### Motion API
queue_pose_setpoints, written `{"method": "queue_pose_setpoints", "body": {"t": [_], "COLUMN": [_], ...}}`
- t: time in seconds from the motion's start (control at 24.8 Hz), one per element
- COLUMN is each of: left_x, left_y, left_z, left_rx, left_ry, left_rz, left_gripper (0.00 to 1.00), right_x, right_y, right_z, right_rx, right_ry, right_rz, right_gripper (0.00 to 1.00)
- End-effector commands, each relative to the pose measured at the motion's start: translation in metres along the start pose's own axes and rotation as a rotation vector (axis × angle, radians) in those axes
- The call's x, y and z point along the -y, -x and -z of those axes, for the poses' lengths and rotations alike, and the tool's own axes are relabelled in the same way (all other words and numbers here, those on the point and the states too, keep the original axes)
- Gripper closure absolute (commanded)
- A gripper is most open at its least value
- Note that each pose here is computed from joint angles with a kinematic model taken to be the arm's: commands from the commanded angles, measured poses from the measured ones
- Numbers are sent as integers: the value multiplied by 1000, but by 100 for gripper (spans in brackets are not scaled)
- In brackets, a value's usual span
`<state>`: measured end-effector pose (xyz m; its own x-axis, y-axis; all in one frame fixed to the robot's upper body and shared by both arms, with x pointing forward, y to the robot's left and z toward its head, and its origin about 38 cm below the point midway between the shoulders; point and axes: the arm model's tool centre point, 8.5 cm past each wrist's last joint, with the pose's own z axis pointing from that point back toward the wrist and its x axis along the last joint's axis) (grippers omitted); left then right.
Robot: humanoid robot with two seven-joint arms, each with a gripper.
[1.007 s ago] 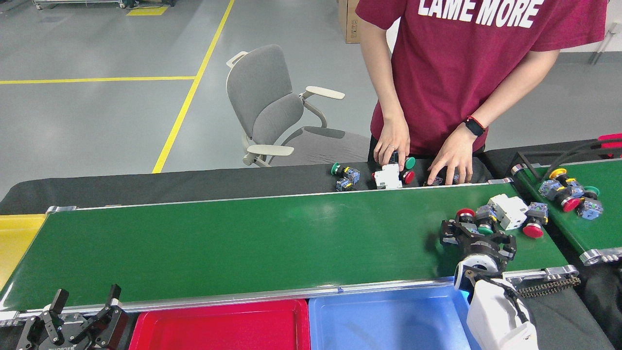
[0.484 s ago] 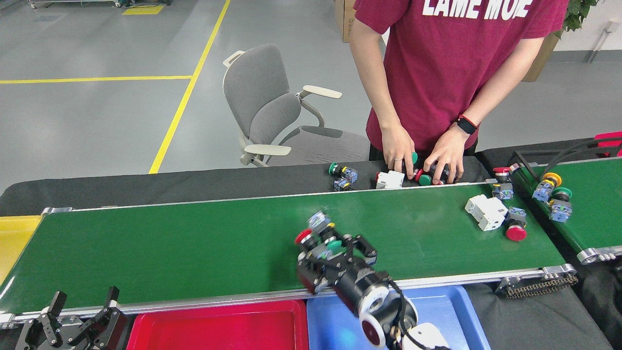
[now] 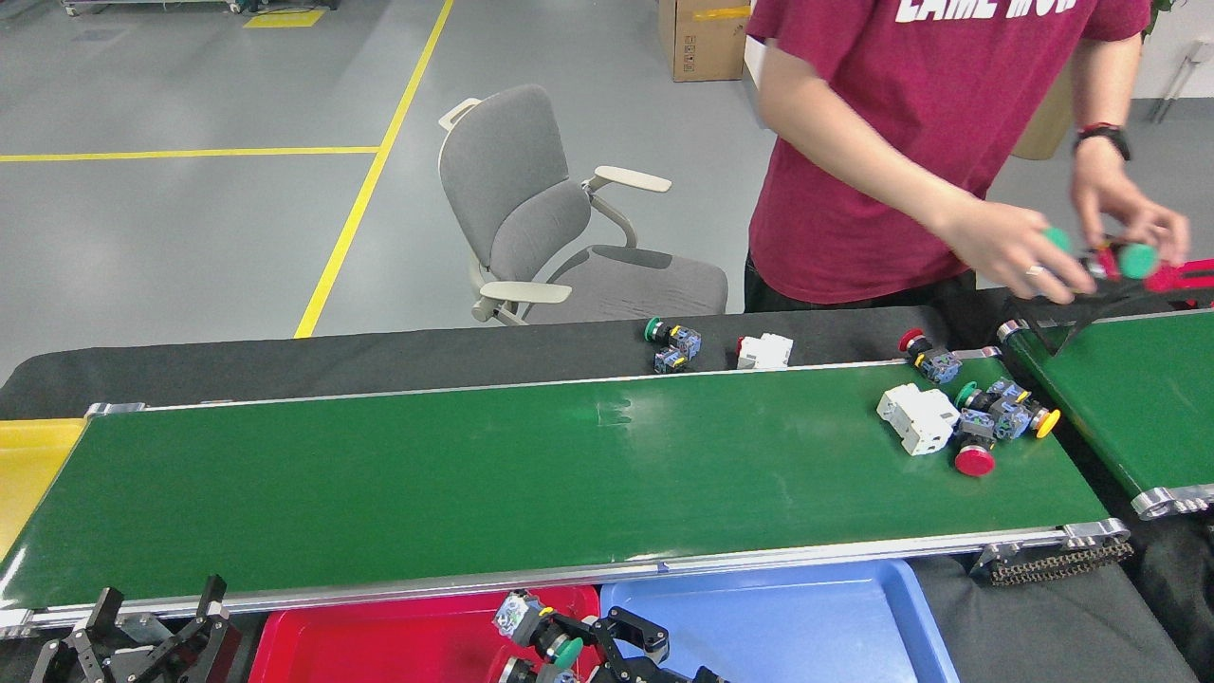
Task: Pick switch part from conveyor to tray
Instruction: 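Move the open right gripper back over the belt toward the parts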
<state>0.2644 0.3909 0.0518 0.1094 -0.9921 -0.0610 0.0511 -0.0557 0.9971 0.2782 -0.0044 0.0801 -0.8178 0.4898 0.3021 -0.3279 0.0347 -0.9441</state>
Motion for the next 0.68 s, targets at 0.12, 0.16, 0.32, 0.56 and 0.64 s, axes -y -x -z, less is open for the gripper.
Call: {"method": "queue_pose_setpoints", "body": {"t": [0.12,0.16,0.32,0.56,0.64], "left_x": [0,1,1,3,3], "left_y": [8,8,8,8,8], "left_z": [-8,-9,-9,-11,-11], "left_rx": [-6,-5,-2,-2,-2], "left_ry": [6,9,9,16,15], "left_rz": [15,14,13,14,15], "left_gripper": [0,0,0,0,0], "right_x": [35,50,94,71,52], "right_y": [23,39,101,154,160], "right_z": [-7,-11,-39,-113,-135], "right_rx": [-77,-128,-388,-735,-820], "right_ry": [109,158,388,489,438], "right_rz": [-17,-19,-7,6,10], "right_gripper": [0,1,1,1,1]}}
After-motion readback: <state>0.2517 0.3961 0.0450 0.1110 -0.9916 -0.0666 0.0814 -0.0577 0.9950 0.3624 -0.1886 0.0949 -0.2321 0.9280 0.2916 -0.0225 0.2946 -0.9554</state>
